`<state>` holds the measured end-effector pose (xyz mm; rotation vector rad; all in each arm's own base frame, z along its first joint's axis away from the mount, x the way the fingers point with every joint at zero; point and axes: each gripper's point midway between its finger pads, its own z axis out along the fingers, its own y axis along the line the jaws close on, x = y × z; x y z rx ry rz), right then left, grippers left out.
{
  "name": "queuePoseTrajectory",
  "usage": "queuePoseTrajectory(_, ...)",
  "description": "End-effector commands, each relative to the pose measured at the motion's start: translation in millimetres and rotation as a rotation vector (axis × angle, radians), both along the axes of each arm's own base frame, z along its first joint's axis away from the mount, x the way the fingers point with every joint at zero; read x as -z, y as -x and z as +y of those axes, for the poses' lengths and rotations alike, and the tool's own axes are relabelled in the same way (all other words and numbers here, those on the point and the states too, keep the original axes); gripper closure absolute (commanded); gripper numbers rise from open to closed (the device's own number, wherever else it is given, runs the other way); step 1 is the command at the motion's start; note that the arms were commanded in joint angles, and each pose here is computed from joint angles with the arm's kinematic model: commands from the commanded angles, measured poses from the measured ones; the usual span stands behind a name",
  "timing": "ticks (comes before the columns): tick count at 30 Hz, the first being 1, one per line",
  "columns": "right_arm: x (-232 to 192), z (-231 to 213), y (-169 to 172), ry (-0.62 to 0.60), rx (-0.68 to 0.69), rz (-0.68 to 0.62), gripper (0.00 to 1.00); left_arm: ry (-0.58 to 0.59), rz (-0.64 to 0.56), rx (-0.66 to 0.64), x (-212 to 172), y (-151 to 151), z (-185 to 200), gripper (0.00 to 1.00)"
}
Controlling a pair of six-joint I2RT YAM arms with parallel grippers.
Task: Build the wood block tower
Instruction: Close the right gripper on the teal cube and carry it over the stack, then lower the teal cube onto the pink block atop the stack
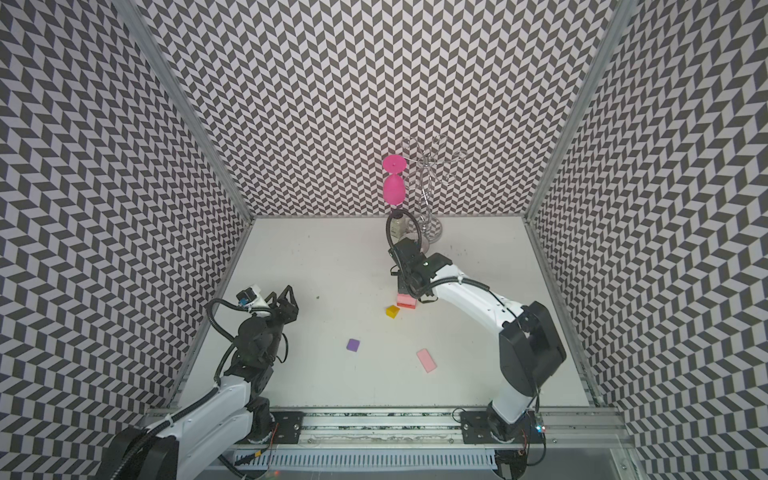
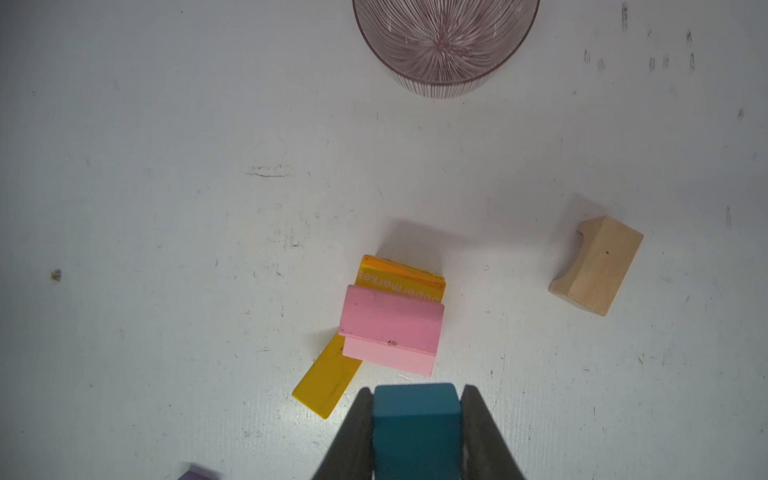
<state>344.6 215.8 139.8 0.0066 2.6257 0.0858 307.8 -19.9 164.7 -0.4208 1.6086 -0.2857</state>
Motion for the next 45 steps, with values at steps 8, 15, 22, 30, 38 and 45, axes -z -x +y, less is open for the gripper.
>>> queuePoseTrajectory(8,10.4,11.2,-2.4,-0.013,0.053,-0.011,0.85,0.019,-0.037,-0.004,-5.6,5.1,2.7,0.42)
queuePoseTrajectory(15,18.9,11.6,-9.5,0.007,0.089,-0.010,0.82,0.019,-0.039,-0.004,-5.9,5.6,2.9,0.42)
queuePoseTrajectory(22,27.0,14.2,-16.5,0.022,0.110,0.003,0.81,0.022,-0.042,-0.004,-6.0,6.2,2.9,0.42)
queuePoseTrajectory(30,28.3,8.1,-25.3,0.047,0.165,0.003,0.80,0.022,-0.045,-0.003,-6.5,6.5,2.8,0.42)
queuePoseTrajectory(38,34.0,6.0,-29.0,0.076,0.196,0.013,0.79,0.022,-0.048,-0.001,-6.6,7.6,2.7,0.42)
queuePoseTrajectory(45,37.5,5.4,-29.7,0.080,0.199,0.016,0.78,0.024,-0.050,0.000,-7.0,7.9,2.6,0.42)
